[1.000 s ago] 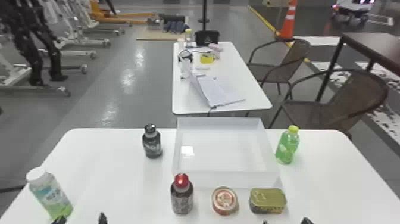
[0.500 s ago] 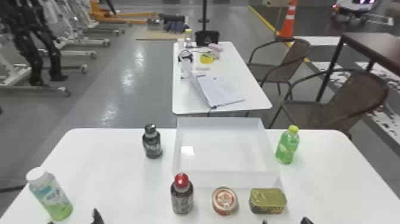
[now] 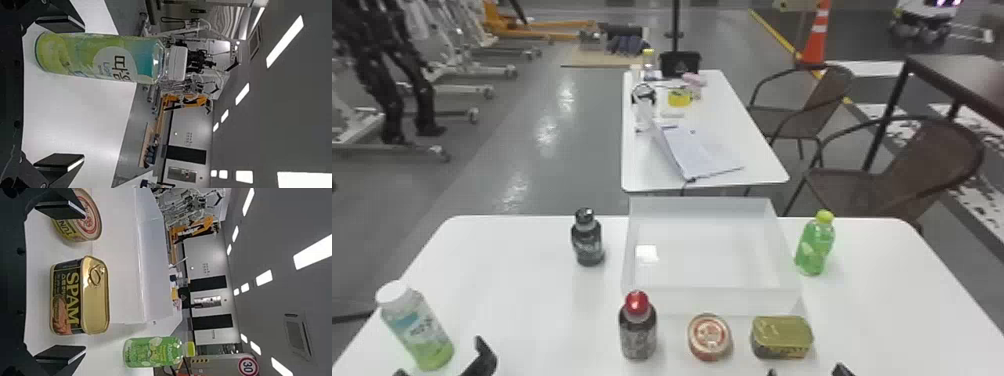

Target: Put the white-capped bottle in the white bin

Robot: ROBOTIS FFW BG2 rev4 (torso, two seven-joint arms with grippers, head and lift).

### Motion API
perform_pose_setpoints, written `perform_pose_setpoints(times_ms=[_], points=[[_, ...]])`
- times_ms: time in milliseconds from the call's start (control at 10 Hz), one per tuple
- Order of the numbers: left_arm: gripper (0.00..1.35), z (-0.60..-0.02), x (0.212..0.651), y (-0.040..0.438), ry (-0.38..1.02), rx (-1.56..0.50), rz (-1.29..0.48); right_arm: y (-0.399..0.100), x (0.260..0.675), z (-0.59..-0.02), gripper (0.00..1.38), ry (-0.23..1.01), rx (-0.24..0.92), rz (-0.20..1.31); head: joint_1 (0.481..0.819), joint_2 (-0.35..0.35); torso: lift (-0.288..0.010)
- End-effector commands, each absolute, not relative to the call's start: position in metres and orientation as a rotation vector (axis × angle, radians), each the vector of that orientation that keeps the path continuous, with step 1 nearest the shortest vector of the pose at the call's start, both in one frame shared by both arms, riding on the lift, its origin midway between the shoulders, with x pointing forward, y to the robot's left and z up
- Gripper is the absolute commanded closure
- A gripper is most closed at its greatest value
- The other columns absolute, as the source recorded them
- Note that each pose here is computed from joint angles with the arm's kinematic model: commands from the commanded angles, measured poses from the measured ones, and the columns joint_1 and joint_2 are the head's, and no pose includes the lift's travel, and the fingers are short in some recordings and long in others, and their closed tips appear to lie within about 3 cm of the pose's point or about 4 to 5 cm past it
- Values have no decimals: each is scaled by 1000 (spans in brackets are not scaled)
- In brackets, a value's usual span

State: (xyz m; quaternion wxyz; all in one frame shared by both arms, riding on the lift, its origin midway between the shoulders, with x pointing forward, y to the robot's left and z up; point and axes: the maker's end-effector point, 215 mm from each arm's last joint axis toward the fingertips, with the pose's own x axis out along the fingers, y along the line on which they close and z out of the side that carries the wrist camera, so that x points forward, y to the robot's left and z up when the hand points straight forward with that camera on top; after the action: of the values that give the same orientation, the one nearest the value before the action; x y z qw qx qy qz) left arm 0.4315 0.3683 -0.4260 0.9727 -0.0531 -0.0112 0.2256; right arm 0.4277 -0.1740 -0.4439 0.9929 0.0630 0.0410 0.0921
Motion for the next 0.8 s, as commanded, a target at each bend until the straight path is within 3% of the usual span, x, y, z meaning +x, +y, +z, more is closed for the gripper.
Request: perform_pose_setpoints(times_ms=[0, 400, 500, 600, 700], points=[[142, -421, 442, 384, -34, -93, 468, -171, 428, -446, 91, 86, 133, 185, 549, 0, -100], [156, -423, 469, 406, -27, -52, 474, -164, 431, -446, 91, 87, 133, 208, 549, 0, -100], [286, -426, 469, 412, -12, -29, 484, -163, 432, -445, 91, 85, 134, 209, 549, 0, -100], [831, -429, 467, 418, 1, -23, 491, -163, 432, -447, 91, 88, 136, 209, 549, 0, -100], [1065, -433, 465, 420, 12, -18, 493, -163, 432, -446, 91, 86, 138, 206, 549, 0, -100]])
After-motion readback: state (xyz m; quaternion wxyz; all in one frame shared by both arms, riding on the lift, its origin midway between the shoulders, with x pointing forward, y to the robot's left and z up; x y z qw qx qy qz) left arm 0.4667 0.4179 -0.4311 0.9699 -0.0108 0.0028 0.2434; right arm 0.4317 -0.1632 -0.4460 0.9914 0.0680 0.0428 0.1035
